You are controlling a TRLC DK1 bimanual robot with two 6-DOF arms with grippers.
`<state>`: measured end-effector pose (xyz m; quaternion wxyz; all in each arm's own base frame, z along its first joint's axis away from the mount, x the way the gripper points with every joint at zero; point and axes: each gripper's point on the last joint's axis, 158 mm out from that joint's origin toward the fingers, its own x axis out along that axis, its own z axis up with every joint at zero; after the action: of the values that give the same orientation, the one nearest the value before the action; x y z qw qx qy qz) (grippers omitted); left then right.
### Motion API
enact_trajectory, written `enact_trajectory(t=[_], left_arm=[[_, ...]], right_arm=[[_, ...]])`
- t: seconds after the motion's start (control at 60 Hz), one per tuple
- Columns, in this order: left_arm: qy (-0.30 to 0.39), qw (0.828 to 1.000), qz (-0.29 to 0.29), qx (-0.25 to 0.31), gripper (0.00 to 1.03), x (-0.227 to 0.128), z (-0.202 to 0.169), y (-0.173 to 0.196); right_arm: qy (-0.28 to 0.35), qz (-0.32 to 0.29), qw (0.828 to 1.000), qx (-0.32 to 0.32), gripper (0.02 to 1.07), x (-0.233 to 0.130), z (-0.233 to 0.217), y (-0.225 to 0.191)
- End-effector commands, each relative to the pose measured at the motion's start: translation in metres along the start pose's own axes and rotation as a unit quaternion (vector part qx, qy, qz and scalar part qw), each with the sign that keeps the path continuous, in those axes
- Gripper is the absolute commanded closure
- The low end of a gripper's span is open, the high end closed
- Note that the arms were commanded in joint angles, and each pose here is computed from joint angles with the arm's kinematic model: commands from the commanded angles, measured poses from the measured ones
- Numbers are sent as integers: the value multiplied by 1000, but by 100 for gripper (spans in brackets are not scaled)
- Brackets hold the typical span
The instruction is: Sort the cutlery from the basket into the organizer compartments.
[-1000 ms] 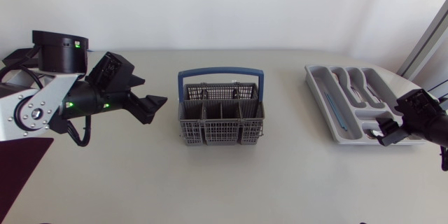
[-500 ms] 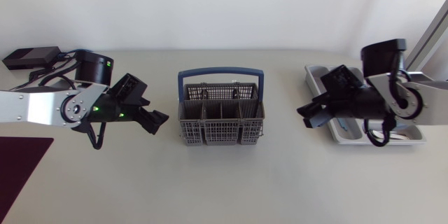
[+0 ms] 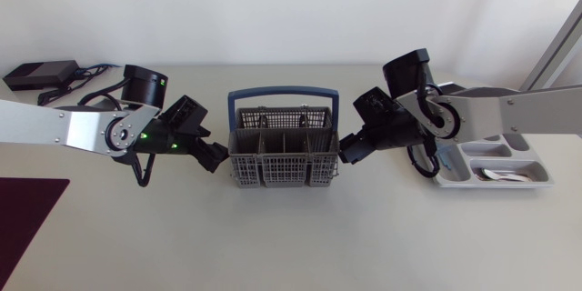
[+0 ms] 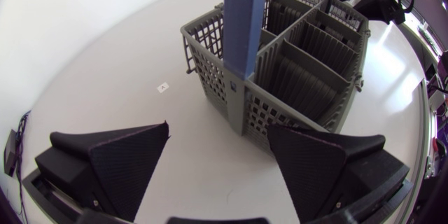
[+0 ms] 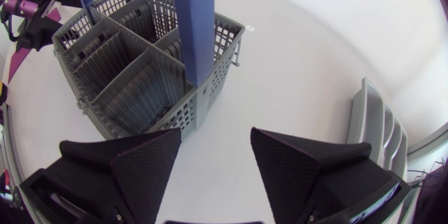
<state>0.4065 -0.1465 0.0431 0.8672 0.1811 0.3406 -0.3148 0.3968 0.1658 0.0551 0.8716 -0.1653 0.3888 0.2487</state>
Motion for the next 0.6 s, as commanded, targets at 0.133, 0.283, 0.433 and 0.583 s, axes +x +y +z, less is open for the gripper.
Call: enact_trajectory(t=[0.133,0.283,0.433,0.583], left_arm=[[-17,1000,2,11,6,10,20,11],[-17,1000,7,9,6,14,21,21],[-10,1000,8,7,5,16,15,24],[0,1000,7,2,5,14,2,23]], right_arm=[[6,6,1000,9,34,16,12,13],[8,8,1000,7,34,19,15,19],[14,5,1000,7,34,19,11,18],[27,-7,1000,8,34,17,-5,11]])
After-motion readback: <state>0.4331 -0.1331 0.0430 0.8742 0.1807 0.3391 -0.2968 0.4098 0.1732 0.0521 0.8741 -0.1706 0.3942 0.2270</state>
